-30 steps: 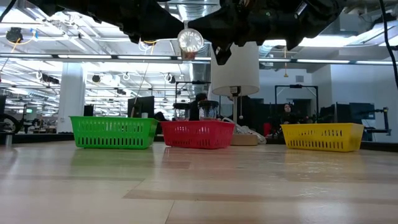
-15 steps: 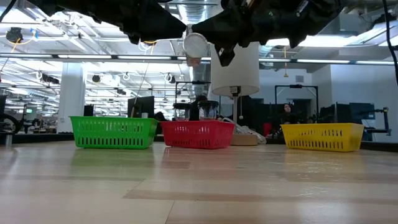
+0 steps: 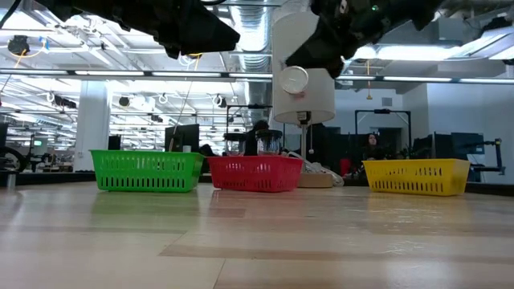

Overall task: Pick & Place Office items
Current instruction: Put the white watch into the yellow bin

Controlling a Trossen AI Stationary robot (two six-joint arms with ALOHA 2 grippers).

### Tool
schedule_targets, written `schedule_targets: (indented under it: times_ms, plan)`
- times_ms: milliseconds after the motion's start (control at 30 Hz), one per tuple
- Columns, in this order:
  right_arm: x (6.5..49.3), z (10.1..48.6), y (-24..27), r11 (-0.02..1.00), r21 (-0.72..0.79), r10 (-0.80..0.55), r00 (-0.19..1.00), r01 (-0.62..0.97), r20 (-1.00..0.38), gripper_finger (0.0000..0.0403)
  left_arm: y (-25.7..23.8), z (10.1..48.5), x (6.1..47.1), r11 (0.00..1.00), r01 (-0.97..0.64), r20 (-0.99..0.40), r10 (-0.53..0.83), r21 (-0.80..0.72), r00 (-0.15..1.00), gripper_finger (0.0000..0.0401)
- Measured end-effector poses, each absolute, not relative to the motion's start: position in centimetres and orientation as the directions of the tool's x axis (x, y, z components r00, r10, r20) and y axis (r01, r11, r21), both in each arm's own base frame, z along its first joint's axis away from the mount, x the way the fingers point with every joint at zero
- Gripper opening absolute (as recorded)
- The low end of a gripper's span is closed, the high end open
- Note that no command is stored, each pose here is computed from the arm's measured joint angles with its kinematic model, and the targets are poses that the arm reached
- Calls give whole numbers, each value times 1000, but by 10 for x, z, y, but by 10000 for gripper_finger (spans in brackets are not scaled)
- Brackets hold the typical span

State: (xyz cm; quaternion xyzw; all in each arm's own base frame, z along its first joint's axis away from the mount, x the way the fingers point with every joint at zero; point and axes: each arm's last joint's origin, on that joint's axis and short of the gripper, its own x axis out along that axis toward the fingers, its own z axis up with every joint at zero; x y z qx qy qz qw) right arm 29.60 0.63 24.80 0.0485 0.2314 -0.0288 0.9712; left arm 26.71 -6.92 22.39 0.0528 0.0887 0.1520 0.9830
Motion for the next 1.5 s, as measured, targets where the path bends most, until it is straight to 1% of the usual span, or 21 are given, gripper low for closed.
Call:
schedule_targets:
  times_ms: [133, 367, 500, 600, 700, 900, 1033, 1233, 1333, 1500]
  plan:
    - [284, 252, 9, 991, 42, -86, 862, 123, -500, 8, -69, 224, 267, 948, -290, -158, 309, 131, 938, 140]
    - [263, 259, 15, 980, 28, -147, 814, 197, -562, 8, -69, 224, 267, 950, -295, -159, 309, 103, 938, 140]
    - [251, 257, 14, 955, -6, -239, 759, 296, -606, 8, -69, 224, 267, 950, -296, -159, 309, 99, 938, 140]
    - [243, 251, 11, 928, -49, -314, 708, 369, -633, 8, -69, 224, 267, 950, -296, -159, 309, 99, 938, 140]
    - [238, 244, 7, 900, -64, -360, 653, 432, -666, 8, -69, 224, 267, 950, -296, -159, 309, 99, 938, 140]
    - [223, 230, -4, 815, -107, -445, 496, 569, -745, 17, -69, 224, 267, 950, -296, -159, 309, 99, 938, 140]
    - [211, 233, -7, 744, -140, -522, 437, 654, -732, 23, -69, 224, 267, 950, -296, -159, 309, 99, 938, 140]
    - [192, 240, -2, 681, -173, -612, 424, 711, -667, 16, -69, 223, 267, 950, -295, -163, 309, 101, 937, 140]
    - [182, 235, -1, 681, -176, -617, 428, 711, -660, 13, -69, 223, 267, 950, -295, -164, 309, 102, 937, 140]
    - [162, 227, -5, 649, -142, -633, 427, 748, -646, 13, -69, 223, 267, 950, -295, -164, 309, 102, 937, 140]
